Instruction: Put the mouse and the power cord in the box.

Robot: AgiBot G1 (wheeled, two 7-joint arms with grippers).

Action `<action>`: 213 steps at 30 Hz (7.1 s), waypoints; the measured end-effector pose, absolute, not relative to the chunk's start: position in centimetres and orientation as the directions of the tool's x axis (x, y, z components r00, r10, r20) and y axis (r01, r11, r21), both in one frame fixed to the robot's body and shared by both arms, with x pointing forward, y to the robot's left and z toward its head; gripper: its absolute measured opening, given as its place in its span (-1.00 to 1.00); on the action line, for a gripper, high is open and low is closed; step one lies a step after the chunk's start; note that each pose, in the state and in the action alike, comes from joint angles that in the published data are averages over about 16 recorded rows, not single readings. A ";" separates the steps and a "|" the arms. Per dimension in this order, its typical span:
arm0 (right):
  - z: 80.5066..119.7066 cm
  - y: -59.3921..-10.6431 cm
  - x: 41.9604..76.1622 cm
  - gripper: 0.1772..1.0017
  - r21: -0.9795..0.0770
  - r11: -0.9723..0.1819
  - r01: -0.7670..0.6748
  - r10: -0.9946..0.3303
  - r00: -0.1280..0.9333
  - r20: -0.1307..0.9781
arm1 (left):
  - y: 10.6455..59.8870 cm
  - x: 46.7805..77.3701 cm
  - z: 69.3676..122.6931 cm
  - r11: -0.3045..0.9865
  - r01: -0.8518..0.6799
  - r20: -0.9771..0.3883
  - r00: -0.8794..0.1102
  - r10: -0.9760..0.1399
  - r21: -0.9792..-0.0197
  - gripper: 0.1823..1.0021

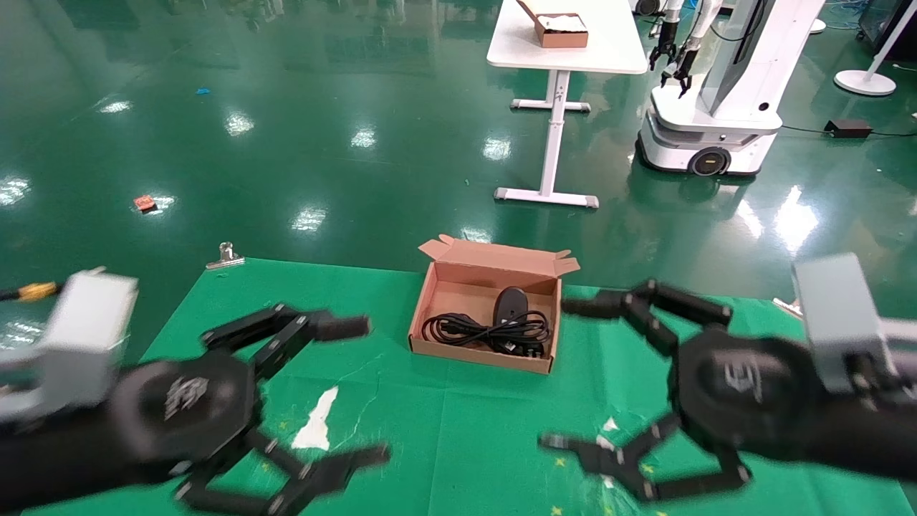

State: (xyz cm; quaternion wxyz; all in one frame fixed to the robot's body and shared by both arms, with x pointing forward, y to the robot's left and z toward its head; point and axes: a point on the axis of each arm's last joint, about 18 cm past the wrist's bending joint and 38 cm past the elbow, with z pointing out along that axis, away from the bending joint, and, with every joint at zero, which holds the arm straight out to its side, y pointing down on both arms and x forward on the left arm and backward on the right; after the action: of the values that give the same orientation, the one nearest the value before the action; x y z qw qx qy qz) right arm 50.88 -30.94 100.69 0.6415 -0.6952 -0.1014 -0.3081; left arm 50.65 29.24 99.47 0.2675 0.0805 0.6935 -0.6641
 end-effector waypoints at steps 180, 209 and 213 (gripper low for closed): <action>99.3 -30.2 47.6 1.00 -0.877 -0.113 0.467 -0.181 0.859 0.480 | 30.0 47.5 99.2 0.112 0.464 -0.477 -0.860 -0.178 -0.879 1.00; 99.3 -30.2 47.6 1.00 -0.877 -0.113 0.467 -0.181 0.859 0.480 | 30.0 47.5 99.2 0.112 0.464 -0.477 -0.860 -0.178 -0.879 1.00; 99.3 -30.2 47.6 1.00 -0.877 -0.113 0.467 -0.181 0.859 0.480 | 30.0 47.5 99.2 0.112 0.464 -0.477 -0.860 -0.178 -0.879 1.00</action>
State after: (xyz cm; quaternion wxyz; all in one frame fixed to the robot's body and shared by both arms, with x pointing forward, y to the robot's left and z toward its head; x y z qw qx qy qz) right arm 47.63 -30.24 99.25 0.6582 -0.7044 -0.1015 -0.2458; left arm 47.54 30.01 99.21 0.2439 0.1014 0.7046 -0.6586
